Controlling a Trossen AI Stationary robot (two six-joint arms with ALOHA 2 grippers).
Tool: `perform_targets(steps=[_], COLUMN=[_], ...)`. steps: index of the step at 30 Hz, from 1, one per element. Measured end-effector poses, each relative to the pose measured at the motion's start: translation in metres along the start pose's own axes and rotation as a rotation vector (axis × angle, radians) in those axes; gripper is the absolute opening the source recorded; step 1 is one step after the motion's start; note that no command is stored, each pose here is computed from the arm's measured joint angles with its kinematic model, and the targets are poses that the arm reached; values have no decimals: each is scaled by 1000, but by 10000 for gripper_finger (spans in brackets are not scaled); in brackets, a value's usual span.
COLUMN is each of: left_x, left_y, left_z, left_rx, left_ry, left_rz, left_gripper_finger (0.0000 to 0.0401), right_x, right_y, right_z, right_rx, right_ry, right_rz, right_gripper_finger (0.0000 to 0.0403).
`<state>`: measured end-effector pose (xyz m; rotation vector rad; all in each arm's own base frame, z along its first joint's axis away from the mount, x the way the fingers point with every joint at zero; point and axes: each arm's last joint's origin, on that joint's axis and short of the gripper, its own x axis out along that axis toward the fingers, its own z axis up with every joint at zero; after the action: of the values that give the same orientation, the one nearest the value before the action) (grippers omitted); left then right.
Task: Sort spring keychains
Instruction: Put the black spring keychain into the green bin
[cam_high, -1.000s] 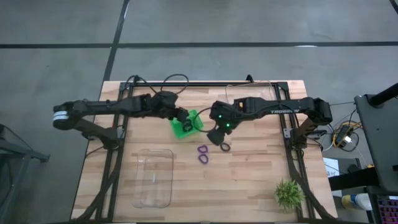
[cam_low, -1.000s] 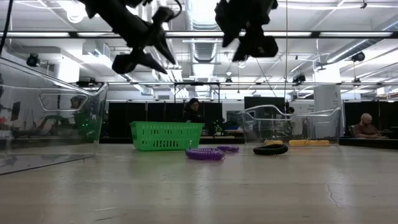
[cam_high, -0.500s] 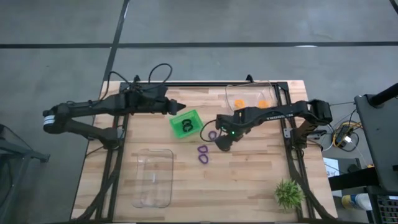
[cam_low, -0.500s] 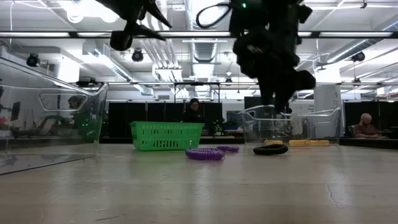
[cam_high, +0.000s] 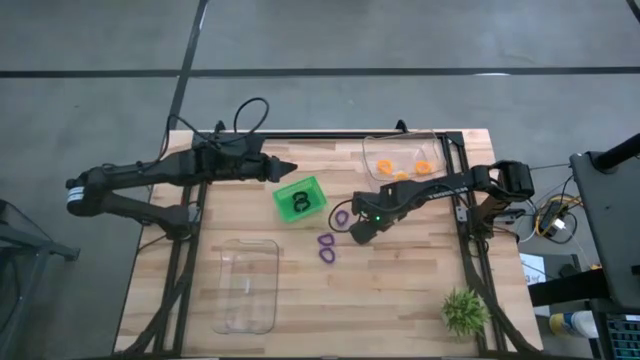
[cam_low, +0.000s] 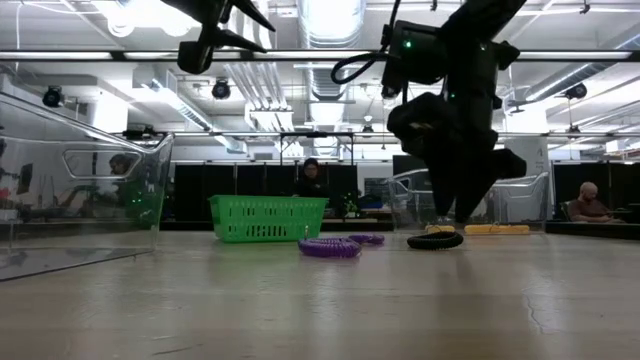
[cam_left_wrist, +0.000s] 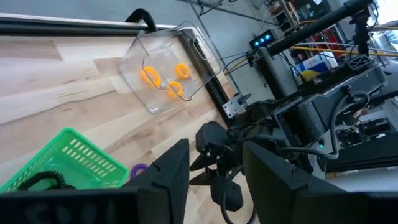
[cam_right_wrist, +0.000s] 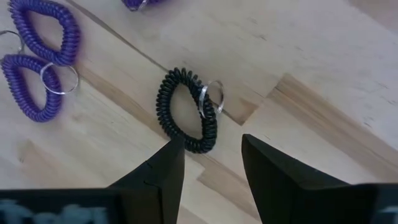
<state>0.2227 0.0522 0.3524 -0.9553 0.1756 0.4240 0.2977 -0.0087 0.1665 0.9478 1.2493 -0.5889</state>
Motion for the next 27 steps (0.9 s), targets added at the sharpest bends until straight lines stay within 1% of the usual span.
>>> perform_targets(steps=[9, 15, 22, 25, 27], left_x=[0, 0, 0, 1, 1], left_y=[0, 1, 1, 1, 1], left_z=[0, 0, 0, -1, -1], left_rx=[-7, -17, -17, -17, -17], left_ry=[1, 2, 1, 3, 3], left_rz=[2, 2, 2, 4, 5], left_gripper_finger=[142, 142, 142, 142, 142], right_x=[7, 24, 35, 38, 38], right_y=[0, 6, 10, 10, 9], right_z=[3, -1, -3, -3, -3], right_rx=[-7, -35, -57, -63, -66], right_ry=[-60, -26, -1, 6, 11], right_rz=[-4, -41, -74, -87, -91], right_gripper_finger=[146, 135, 120, 103, 78])
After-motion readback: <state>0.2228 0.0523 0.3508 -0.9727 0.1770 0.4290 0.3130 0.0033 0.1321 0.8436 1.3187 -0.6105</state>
